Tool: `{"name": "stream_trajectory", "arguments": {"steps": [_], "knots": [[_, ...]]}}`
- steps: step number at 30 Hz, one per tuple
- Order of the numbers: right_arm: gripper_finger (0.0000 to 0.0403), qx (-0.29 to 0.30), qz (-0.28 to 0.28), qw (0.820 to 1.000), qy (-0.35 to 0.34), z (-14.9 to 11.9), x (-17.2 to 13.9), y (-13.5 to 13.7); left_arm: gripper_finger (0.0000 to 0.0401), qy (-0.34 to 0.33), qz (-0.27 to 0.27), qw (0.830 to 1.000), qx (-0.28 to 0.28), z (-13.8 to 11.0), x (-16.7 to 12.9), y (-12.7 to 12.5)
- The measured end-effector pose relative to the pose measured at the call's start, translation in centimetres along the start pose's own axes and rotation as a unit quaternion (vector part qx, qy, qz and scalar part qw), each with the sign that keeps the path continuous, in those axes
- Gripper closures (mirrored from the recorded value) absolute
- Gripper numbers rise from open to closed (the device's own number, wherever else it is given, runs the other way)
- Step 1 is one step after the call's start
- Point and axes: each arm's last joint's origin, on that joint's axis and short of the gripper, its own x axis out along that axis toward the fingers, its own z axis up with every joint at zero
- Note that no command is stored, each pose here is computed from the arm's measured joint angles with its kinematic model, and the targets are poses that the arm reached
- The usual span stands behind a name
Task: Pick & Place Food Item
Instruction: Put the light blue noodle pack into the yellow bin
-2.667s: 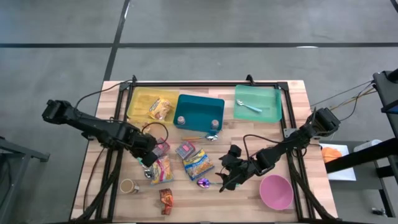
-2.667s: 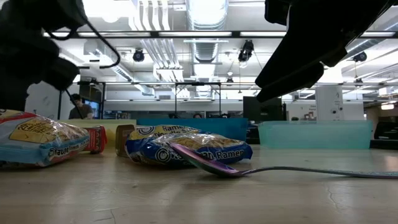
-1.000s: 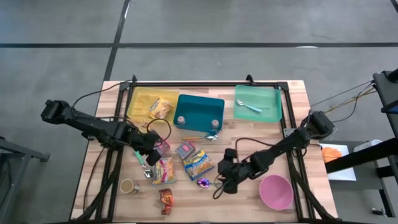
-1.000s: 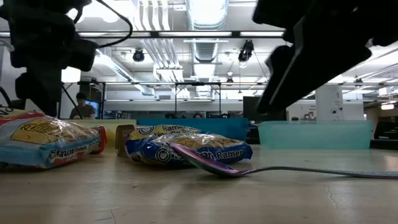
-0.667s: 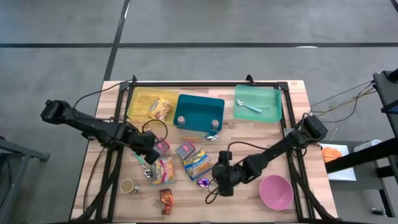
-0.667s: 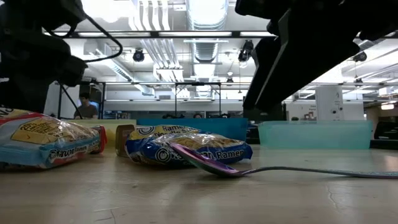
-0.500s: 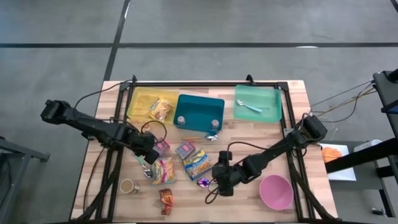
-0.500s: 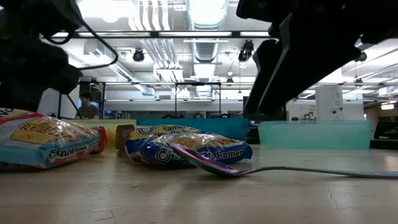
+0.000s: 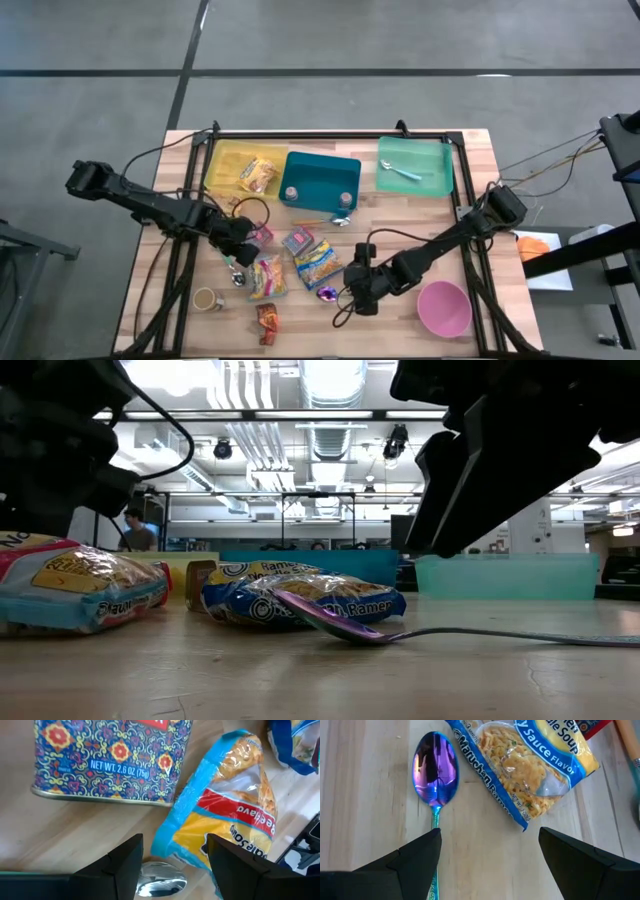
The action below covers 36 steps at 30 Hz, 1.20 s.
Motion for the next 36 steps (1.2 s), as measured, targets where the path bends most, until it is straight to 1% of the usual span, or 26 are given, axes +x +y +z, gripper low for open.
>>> {"name": "stream_trajectory", "arguments": {"steps": [5,7,18,23,30,36], "knots": [[0.0072,-0.001,0.000,1.000,0.000,0.0,0.0,0.0,0.0174,-0.002,-0.035,0.999,0.018,0.1,0.1,-0.5],[0.0072,-0.001,0.000,1.000,0.000,0.0,0.0,0.0,0.0174,-0.002,-0.041,0.999,0.023,0.1,0.1,-0.6],[0.0072,-0.001,0.001,1.000,-0.001,0.0,0.0,0.0,0.0174,0.009,-0.037,0.999,0.022,0.0,0.1,-0.5],[0.0072,0.000,0.002,1.000,-0.003,0.1,-0.1,0.0,0.0174,0.013,-0.019,1.000,0.011,-0.1,0.1,-0.2],[0.0072,0.000,0.002,1.000,-0.004,0.1,-0.1,0.0,0.0174,0.012,-0.017,1.000,0.003,-0.1,0.1,-0.1],[0.0072,0.000,0.003,1.000,-0.005,0.1,-0.1,0.1,0.0174,0.034,-0.002,0.999,0.006,0.1,1.6,-0.3]]}}
